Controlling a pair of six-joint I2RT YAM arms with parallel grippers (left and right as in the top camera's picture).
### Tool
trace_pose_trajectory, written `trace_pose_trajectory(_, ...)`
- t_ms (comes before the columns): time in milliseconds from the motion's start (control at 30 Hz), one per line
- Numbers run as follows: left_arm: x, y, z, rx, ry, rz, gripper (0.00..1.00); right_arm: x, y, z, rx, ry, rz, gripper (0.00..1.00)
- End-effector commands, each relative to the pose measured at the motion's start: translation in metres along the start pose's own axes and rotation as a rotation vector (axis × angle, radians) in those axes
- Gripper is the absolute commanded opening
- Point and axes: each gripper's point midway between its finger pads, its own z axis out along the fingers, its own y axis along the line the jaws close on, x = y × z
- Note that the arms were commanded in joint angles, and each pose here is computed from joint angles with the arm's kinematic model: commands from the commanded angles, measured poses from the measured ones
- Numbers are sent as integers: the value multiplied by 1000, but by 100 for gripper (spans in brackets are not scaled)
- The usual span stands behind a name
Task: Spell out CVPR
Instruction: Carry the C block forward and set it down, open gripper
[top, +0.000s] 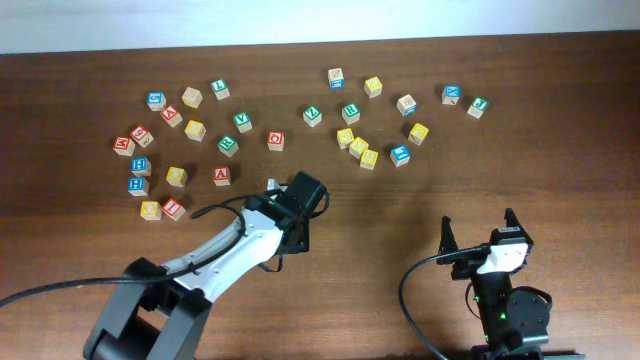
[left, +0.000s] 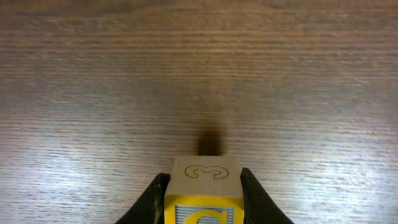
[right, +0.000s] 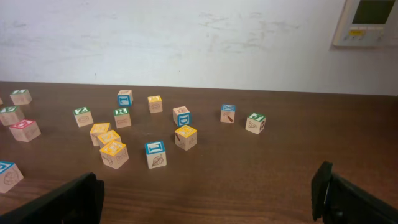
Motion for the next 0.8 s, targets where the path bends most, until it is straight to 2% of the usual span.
trace_pose_trajectory(0, -3, 7, -1, -36, -28, -10, 24, 3, -3, 0, 15, 6, 8, 98)
trace_pose_trajectory(200, -7, 14, 0, -50, -34, -30, 26, 3, -3, 0, 15, 6, 7, 98)
trace_pose_trajectory(467, -6, 14, 3, 4, 10, -60, 23, 3, -3, 0, 15, 6, 8, 98)
trace_pose_trajectory(767, -7, 13, 3, 8, 5, -58, 30, 3, -3, 0, 15, 6, 8, 98)
